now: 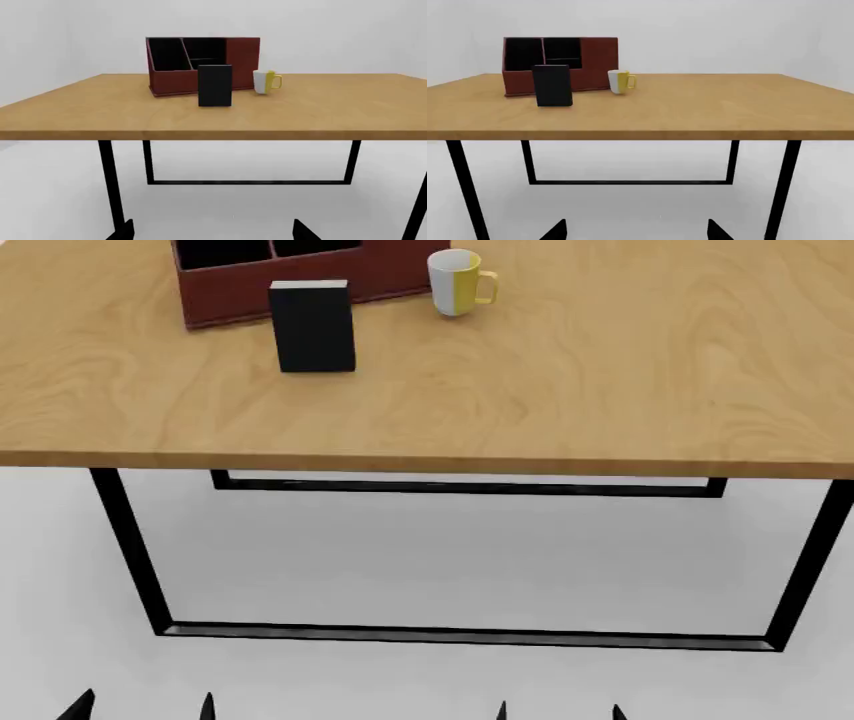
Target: Pick up the book and place it in the front compartment of the caddy.
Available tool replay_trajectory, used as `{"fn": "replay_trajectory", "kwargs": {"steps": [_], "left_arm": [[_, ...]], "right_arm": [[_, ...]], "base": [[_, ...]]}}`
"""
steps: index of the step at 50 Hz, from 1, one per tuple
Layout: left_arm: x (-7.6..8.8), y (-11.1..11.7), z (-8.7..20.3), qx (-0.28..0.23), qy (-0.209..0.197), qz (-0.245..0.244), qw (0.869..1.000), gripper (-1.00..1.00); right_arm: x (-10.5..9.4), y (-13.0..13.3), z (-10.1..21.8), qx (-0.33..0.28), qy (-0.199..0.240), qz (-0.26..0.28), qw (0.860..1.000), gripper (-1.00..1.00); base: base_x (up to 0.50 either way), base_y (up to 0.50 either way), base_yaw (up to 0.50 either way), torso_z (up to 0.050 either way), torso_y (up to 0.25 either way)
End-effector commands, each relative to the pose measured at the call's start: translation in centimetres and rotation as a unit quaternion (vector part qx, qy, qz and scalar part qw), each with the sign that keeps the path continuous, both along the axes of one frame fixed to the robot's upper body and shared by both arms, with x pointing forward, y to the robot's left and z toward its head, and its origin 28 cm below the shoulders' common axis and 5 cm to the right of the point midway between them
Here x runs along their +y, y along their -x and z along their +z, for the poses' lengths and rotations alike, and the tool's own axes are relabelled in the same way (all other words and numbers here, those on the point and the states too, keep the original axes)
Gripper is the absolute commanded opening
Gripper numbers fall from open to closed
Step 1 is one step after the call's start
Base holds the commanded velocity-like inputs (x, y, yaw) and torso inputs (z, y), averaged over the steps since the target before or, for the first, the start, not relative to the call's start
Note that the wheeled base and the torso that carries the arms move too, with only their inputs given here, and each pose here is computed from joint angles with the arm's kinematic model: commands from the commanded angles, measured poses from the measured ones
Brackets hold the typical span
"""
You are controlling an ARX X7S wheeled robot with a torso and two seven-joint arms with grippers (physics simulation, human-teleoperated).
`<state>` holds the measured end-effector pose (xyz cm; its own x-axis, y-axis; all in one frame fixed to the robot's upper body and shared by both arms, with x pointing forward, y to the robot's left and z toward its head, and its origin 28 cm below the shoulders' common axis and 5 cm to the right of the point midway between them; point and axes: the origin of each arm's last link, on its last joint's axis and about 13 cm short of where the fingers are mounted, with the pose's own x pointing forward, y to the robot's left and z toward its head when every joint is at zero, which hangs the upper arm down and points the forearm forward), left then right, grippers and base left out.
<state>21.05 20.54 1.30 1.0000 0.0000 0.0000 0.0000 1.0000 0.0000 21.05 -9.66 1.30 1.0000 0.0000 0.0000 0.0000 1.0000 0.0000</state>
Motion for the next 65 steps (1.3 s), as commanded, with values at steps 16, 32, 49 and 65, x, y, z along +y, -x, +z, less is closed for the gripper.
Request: {"fn": "replay_trajectory", "kwargs": {"steps": [16, 32, 49, 65], "left_arm": [[0.3, -0.3, 6.0, 0.000, -0.028, -0.032, 0.999, 1.00], [1.1, 0.5, 13.5, -0.023, -0.042, -0.027, 0.998, 1.00], [0.7, 1.8, 18.8, -0.049, -0.087, -0.049, 0.994, 1.00], [0.7, 1.4, 19.5, -0.060, -0.080, -0.049, 0.994, 1.00]], "right_arm": [[-0.9, -0.6, 6.9, -0.035, 0.036, -0.020, 0.999, 1.00], [-1.9, -0.7, 15.1, -0.072, 0.065, -0.023, 0.995, 1.00], [-1.4, 1.2, 20.8, -0.132, 0.070, -0.012, 0.989, 1.00], [-1.3, 1.1, 20.6, -0.121, 0.070, -0.009, 0.990, 1.00]], "base": [[0.00, 0.00, 0.00, 0.000, 0.000], [0.00, 0.00, 0.00, 0.000, 0.000], [0.00, 0.00, 0.00, 0.000, 0.000], [0.36, 0.00, 0.00, 0.000, 0.000]]}}
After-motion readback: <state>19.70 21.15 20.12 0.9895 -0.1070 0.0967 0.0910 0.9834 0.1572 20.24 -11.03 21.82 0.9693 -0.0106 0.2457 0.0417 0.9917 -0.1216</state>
